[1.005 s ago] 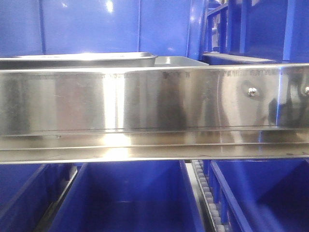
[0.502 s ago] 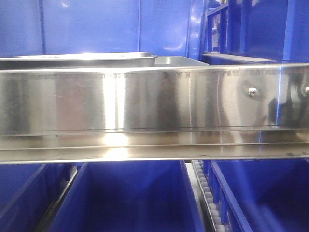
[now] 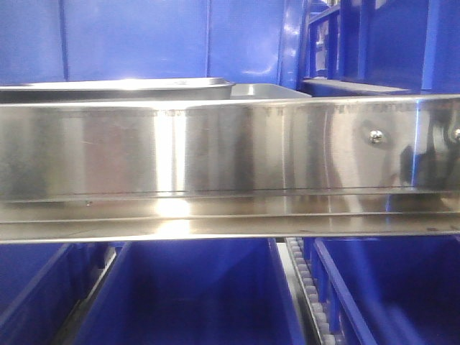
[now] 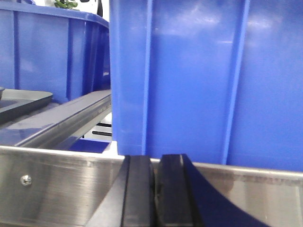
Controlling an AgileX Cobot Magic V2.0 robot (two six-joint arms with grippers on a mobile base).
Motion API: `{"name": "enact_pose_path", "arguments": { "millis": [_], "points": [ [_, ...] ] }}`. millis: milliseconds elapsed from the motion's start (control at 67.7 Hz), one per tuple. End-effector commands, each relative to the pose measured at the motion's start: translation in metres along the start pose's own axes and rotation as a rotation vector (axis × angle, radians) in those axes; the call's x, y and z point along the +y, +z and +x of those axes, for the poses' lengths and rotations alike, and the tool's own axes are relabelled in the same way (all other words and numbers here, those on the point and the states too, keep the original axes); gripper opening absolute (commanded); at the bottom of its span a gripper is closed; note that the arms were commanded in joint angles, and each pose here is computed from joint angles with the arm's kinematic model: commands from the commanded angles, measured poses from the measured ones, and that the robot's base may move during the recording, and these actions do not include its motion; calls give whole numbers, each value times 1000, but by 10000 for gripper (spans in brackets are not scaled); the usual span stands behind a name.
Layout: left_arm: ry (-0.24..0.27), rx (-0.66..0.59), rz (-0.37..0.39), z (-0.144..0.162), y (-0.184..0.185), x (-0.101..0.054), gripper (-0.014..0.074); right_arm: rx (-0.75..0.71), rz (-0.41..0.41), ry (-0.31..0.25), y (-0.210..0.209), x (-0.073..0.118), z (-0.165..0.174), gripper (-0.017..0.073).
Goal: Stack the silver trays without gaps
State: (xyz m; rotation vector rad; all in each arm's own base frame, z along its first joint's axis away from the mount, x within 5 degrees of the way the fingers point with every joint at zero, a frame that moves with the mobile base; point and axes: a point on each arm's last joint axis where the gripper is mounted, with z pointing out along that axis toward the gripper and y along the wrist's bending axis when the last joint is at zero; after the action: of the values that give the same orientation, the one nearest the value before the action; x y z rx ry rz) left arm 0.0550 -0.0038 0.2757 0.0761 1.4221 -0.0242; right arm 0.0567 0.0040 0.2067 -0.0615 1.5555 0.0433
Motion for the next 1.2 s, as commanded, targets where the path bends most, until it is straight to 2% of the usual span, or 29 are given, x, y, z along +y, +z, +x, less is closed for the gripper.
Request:
{"name": "enact_pose_path", "arguments": {
  "millis": [0, 236, 443, 1182],
  "points": [
    [21, 6, -29, 18, -3, 1, 4, -28, 7, -4, 0, 0, -2, -15],
    [33, 90, -26, 65, -8, -1, 4, -28, 7, -4, 0, 0, -2, -15],
    [32, 128, -24, 68, -9, -1, 4, -28, 7, -4, 0, 0, -2, -15],
    [38, 126, -27, 68, -9, -1, 4, -28, 7, -4, 0, 0, -2, -15]
  ]
}}
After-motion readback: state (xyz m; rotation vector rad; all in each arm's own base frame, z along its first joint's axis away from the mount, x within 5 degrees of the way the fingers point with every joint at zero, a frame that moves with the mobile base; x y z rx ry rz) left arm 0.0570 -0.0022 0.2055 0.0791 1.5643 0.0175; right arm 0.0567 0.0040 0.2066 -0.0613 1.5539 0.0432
